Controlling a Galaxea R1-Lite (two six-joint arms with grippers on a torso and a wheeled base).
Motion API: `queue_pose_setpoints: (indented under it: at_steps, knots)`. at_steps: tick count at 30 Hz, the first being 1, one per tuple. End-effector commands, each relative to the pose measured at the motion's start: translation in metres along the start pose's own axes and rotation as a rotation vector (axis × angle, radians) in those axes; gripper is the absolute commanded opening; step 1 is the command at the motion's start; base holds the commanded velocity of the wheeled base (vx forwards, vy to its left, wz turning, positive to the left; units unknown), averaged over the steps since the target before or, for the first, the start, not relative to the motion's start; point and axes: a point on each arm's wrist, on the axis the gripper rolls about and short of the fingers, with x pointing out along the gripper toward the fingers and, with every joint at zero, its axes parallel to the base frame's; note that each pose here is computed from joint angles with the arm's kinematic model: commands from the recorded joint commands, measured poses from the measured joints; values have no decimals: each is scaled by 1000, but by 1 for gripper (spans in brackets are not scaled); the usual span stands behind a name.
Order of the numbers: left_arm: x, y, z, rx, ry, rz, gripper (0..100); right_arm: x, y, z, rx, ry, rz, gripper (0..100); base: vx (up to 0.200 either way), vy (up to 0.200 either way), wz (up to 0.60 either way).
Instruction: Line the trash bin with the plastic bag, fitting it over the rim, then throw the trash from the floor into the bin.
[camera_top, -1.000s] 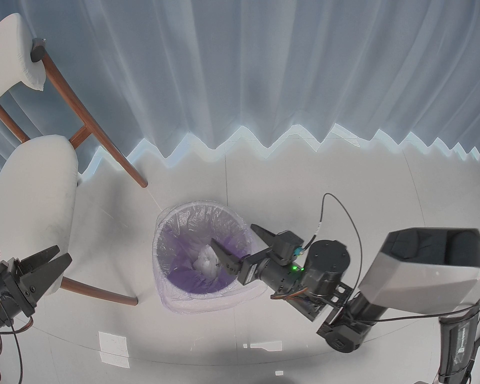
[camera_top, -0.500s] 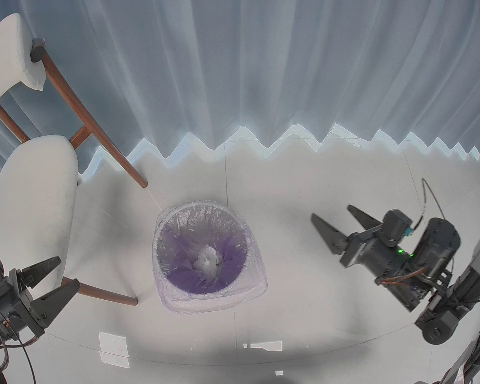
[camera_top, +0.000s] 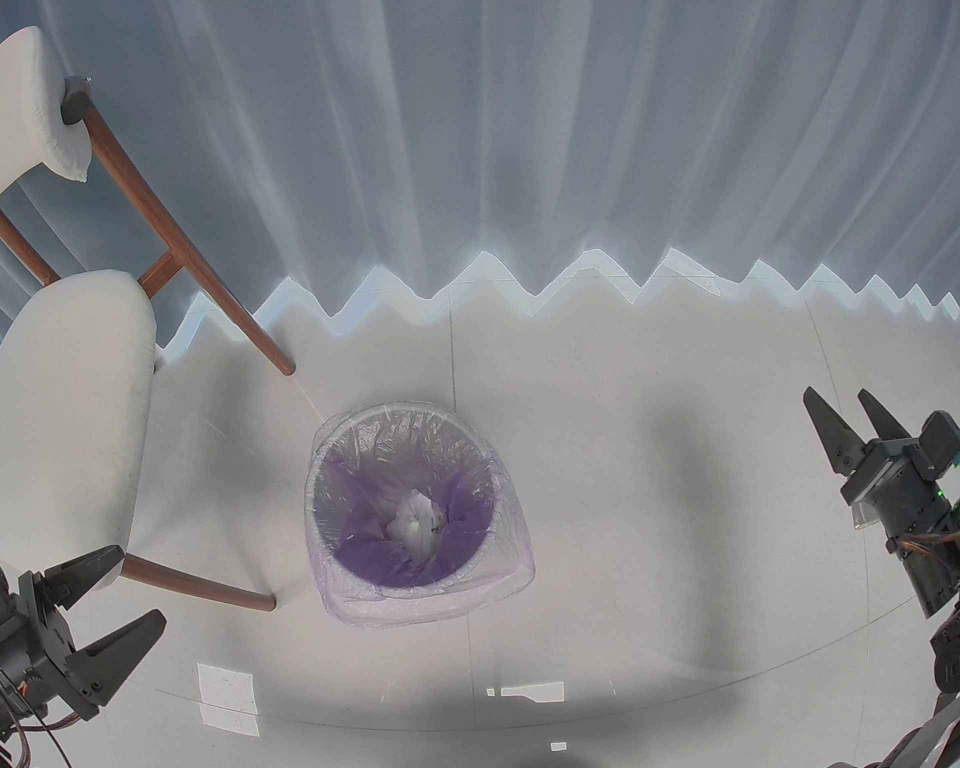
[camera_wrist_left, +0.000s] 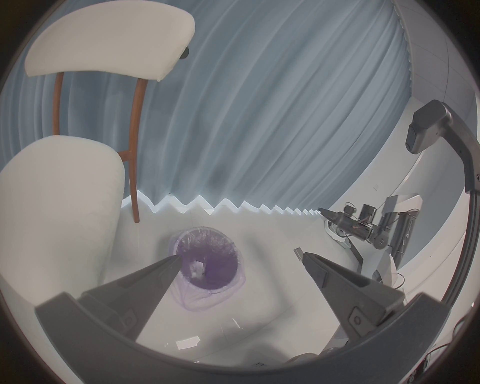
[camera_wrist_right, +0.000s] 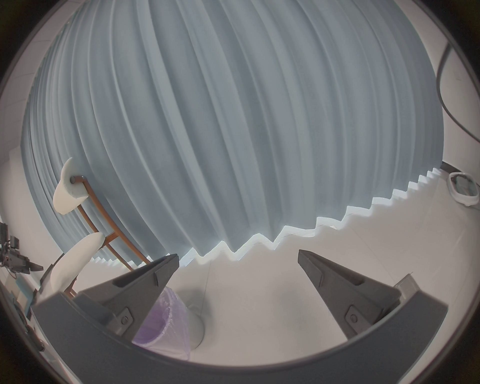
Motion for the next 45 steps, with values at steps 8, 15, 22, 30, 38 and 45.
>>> queue_pose_setpoints:
  at_steps: [8,15,22,30,38,45]
  knots:
    - [-6,-4,-3,24,-40,59,100,-47,-7,19,-39,-100,-21,100,0,200,0]
    - [-16,-9,-21,60,-48,82,100,-63,-14,34,-100,-184,-37,100,0,200,0]
    - [-28,-17,-38,75,-68,76,100,-102,-11,35,-145,-134,-31,100,0,200,0]
    - [-54,-33,-72,78,-60,18,100,-167,-13,3,-140,36,-29,100,0,200,0]
    - [-58,-31,-86,84,-24,141,100,-215,-20,-41,-170,148,-41,100,0,0,0]
    - [-59,-27,-90,57,3,246,100,-215,-21,-46,-205,176,-50,100,0,0,0]
